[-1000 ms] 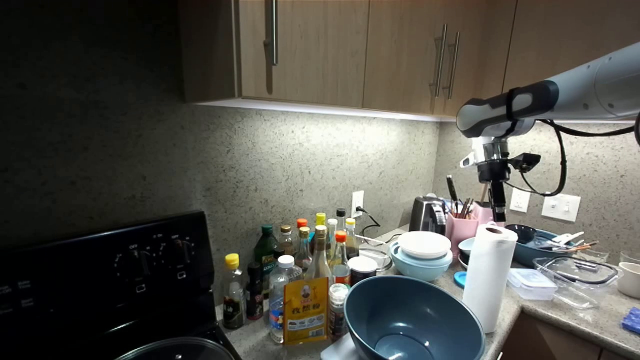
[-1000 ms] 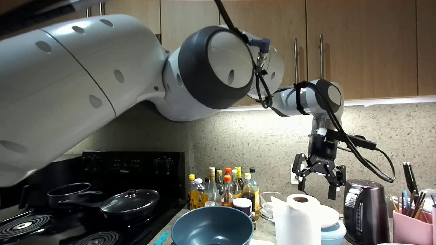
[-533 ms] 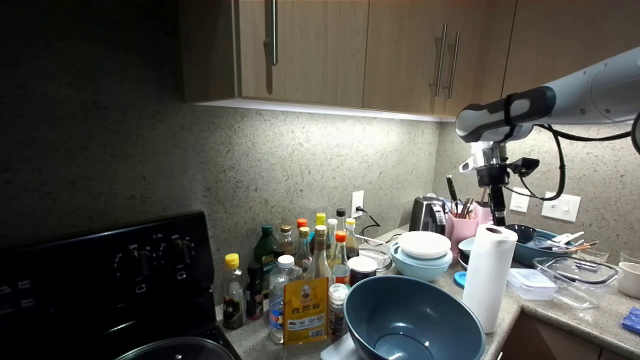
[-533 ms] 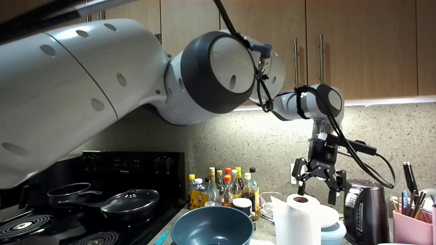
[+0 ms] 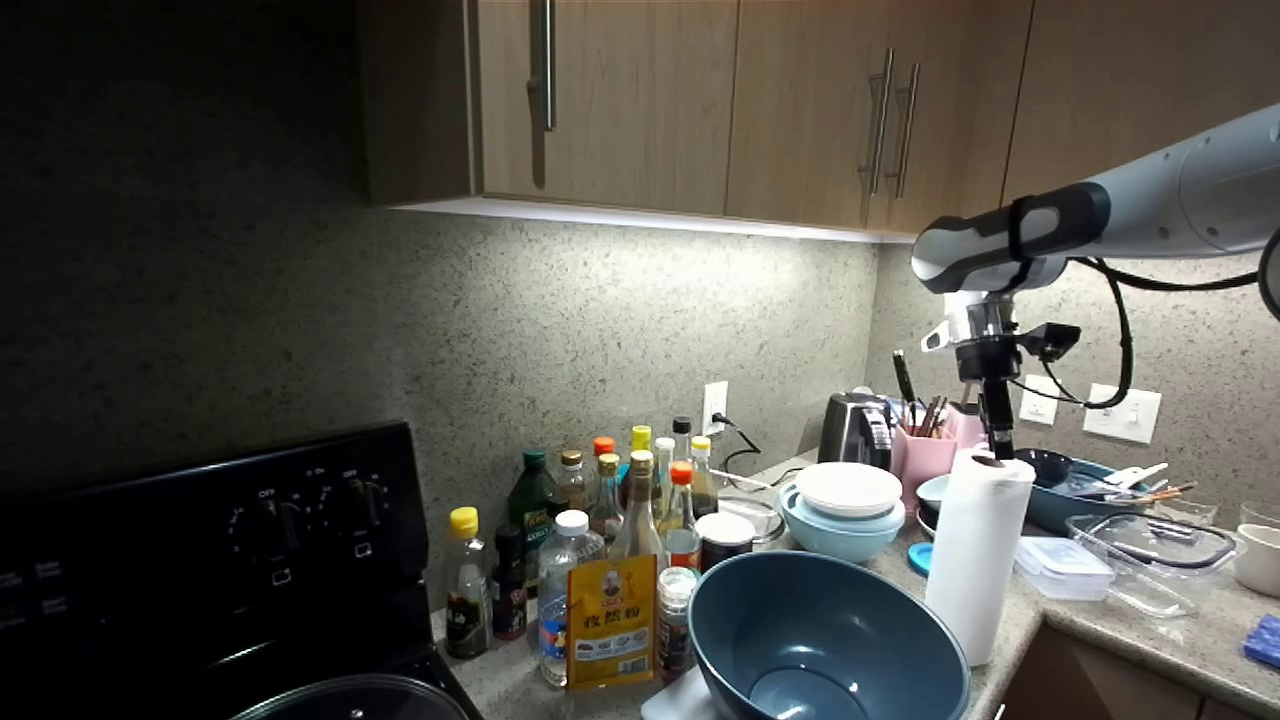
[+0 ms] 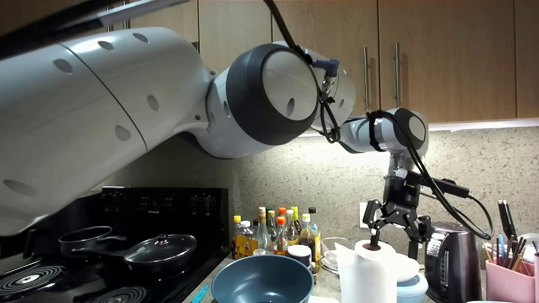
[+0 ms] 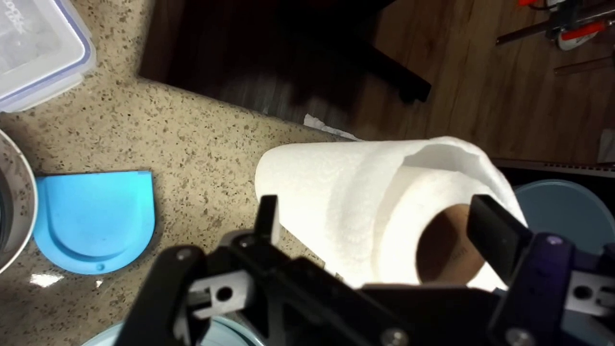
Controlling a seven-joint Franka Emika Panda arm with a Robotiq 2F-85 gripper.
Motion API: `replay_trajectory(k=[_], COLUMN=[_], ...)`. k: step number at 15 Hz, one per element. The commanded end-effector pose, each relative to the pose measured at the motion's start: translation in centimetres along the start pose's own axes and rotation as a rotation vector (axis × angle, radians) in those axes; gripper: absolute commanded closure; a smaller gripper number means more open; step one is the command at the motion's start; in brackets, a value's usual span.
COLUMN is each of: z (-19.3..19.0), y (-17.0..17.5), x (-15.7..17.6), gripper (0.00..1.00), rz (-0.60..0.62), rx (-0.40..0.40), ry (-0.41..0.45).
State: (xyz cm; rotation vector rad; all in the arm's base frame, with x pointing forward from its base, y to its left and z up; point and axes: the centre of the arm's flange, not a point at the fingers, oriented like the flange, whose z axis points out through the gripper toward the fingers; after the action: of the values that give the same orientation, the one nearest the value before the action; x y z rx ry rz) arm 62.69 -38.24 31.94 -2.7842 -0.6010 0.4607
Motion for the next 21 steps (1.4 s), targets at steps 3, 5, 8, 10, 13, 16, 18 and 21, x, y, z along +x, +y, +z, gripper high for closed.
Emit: replay_trajectory(k=[3,5,8,10,13,16,18,21], z=[-0.2,-0.1,0.1,0.2,0.1,1.1,1.1,1.1], y=[1.3,1.7,1.8,1.8,1.7,0.2,0.2,0.2], x=[1.2,1.6,2.0,2.2,2.3,1.4,1.4,1.4], gripper=[0.00,0.00,0.00,0.00,0.00,0.00,0.00,0.00], rz=[-0.013,-0.017,-0.025,-0.026,-0.030,-0.015,-0.015,-0.015], rx=[0.010,0.011,0.020,0.026,0.030,0.027,0.027,0.027], ry=[-0.017,-0.027,-0.038,-0.045,-0.049,-0.036,-0.036,-0.036])
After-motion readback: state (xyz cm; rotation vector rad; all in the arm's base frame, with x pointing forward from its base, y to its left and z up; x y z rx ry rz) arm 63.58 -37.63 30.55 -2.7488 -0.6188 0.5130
